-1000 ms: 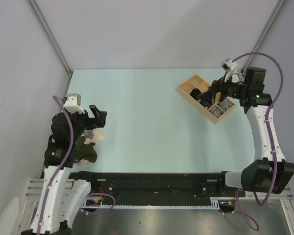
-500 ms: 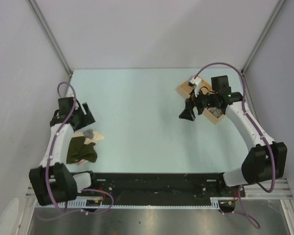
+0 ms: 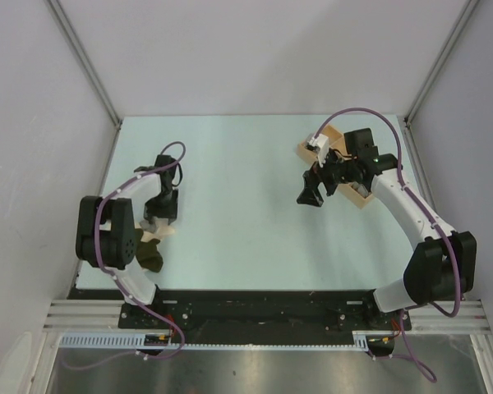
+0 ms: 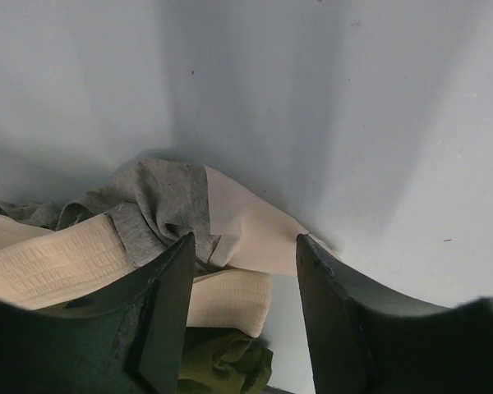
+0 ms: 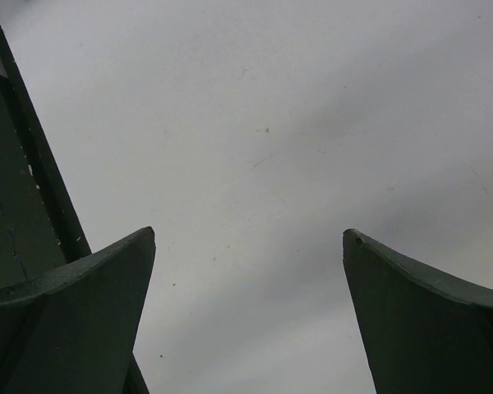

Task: Roll the underwear
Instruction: Move the underwear to the center of the board.

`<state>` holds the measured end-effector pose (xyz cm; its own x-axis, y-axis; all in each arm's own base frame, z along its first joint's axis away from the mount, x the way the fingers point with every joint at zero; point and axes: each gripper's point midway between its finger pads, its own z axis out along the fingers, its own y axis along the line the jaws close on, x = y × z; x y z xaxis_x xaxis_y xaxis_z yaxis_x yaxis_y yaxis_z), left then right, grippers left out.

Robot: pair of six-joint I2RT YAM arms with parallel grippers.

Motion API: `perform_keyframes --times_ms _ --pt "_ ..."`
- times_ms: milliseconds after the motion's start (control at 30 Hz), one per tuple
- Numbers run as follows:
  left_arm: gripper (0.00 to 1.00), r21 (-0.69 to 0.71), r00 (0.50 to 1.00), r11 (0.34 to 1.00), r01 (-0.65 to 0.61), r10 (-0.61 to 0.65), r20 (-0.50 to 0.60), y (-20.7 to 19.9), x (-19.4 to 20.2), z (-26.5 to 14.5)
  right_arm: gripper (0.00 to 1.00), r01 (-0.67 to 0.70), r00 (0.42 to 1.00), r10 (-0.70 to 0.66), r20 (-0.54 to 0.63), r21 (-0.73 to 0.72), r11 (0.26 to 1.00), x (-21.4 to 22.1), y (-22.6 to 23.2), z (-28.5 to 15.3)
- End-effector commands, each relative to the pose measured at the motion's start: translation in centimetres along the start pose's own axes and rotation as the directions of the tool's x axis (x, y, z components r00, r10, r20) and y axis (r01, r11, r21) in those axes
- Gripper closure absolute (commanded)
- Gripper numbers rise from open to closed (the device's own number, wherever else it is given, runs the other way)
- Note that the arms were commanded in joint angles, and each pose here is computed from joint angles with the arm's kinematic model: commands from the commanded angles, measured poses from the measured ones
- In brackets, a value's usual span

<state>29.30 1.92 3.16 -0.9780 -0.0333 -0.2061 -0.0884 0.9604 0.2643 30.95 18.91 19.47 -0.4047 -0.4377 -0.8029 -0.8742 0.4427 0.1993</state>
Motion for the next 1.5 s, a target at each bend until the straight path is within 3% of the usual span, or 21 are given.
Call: perform_keyframes --times_ms 0,200,300,400,433,500,567,733,833,1000,1133,1233,1400,1467 --pt "0.43 -0.02 0.999 0.999 -0.036 0.037 0.037 0.7 -1.5 -1.0 0.0 0.021 1.0 -0.021 -0.006 0.01 1.0 -0.1 -0.3 0.0" --pt "0.46 0.036 0.998 0.998 -0.055 0.056 -0.032 -0.7 -0.3 1.2 0.0 0.014 1.0 -0.014 -0.013 0.015 1.0 0.1 -0.6 0.1" --pt "0.58 0.033 0.998 0.998 -0.056 0.057 -0.034 -0.7 -0.3 1.5 0.0 0.014 1.0 -0.014 -0.016 0.015 1.0 0.1 -0.6 0.2" --pt "0.74 0.044 0.998 0.998 -0.05 0.051 -0.025 -0.6 -0.4 1.3 0.0 0.018 1.0 -0.018 -0.014 0.018 1.0 0.1 -0.6 0.1" --pt "0.86 0.045 0.999 0.998 -0.043 0.044 -0.022 -0.4 -0.5 1.3 0.0 0.018 1.0 -0.017 -0.014 0.017 1.0 0.1 -0.5 0.1" --pt "0.93 0.039 0.999 0.999 -0.037 0.037 0.0 -0.2 -0.9 0.8 0.0 0.023 1.0 -0.022 -0.009 0.022 0.999 -0.1 -0.6 -0.1" --pt "1.0 0.041 0.998 0.999 -0.019 0.016 0.053 0.2 -1.7 -0.5 0.0 0.029 1.0 -0.029 -0.005 0.026 0.999 -0.2 -0.6 -0.3" --pt "1.0 0.135 0.958 0.99 0.028 -0.065 0.28 0.4 -4.8 -6.8 0.0 0.037 0.999 -0.037 -0.004 0.024 0.999 -0.3 -0.4 -0.4" --pt "1.0 0.266 0.883 0.964 -0.003 -0.122 0.454 -0.6 -7.1 -13.0 0.0 0.044 0.999 -0.044 -0.007 0.031 0.999 -0.4 -0.5 -0.5" --pt "1.0 0.358 0.747 0.924 -0.131 -0.146 0.649 -2.3 -8.9 -22.4 0.0 0.057 0.998 -0.057 -0.01 0.047 0.997 -0.4 -0.6 -0.8" --pt "1.0 0.422 0.643 0.873 -0.243 -0.181 0.744 -3.7 -9.5 -29.5 0.0 0.066 0.998 -0.067 0.002 0.066 0.996 -0.7 -0.8 -1.5" --pt "1.0 0.497 0.596 0.794 -0.349 -0.221 0.772 -5.9 -9.1 -33.7 0.0 0.051 0.998 -0.053 0.019 0.086 0.995 -0.7 -1.5 -2.4" --pt "0.99 0.617 0.572 0.573 -0.539 -0.288 0.768 -11.9 -7.4 -39.4 0.0 -0.002 0.997 -0.008 0.075 0.131 0.991 -0.8 -3.2 -4.9" --pt "1.0 0.639 0.588 0.501 -0.584 -0.281 0.758 -14.7 -6.4 -40.7 0.01 -0.015 0.995 0.002 0.095 0.136 0.991 -0.9 -3.4 -5.6"
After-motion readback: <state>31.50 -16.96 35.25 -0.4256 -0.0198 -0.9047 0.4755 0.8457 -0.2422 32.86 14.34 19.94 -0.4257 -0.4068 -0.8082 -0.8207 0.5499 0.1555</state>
